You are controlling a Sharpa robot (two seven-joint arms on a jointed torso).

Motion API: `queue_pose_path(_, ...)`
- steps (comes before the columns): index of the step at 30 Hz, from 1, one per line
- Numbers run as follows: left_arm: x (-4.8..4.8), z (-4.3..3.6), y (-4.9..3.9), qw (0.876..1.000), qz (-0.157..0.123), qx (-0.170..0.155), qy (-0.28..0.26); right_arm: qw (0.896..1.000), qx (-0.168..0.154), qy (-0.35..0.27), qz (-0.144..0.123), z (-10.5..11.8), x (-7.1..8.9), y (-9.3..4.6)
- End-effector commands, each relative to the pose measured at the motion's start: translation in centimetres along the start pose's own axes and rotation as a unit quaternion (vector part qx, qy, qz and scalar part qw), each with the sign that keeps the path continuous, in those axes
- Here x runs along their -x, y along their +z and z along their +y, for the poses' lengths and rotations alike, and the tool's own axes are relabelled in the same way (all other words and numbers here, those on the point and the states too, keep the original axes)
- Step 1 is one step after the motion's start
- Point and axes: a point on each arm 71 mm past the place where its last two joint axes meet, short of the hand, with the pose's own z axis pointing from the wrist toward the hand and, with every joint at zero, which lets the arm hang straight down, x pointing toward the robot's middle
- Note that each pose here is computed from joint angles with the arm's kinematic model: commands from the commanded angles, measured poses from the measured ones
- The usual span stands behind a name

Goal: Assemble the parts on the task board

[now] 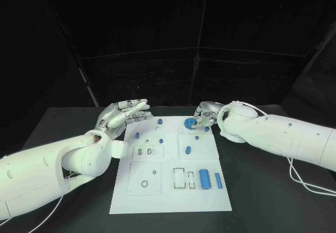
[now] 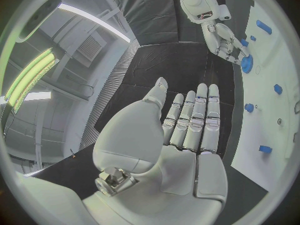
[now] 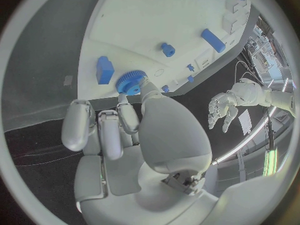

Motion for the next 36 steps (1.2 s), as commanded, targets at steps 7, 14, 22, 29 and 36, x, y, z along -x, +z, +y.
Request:
queue_pose_path(7, -0.18, -0.08, 0.09, 1.0, 0.009, -0.002, -0.005, 1.0, 0.0, -0.011, 0.009, 0.52, -0.14, 0.19)
queue_pose_path(14, -0.08, -0.11, 0.1, 1.0, 0.007, -0.004, -0.003, 1.0, -0.006, -0.009, 0.003, 0.37, -0.05, 0.27)
queue_pose_path(22, -0.02, -0.11, 0.15, 1.0, 0.005, -0.005, -0.002, 1.0, -0.005, -0.009, -0.01, 0.62, 0.08, 0.39)
queue_pose_path(29, 0.08, -0.08, 0.19, 1.0, 0.003, -0.004, -0.001, 1.0, 0.0, -0.012, -0.017, 1.01, 0.11, 0.45)
queue_pose_path(36, 0.25, -0.06, 0.2, 1.0, 0.0, -0.003, -0.002, 1.0, 0.0, -0.024, -0.019, 1.03, 0.14, 0.45)
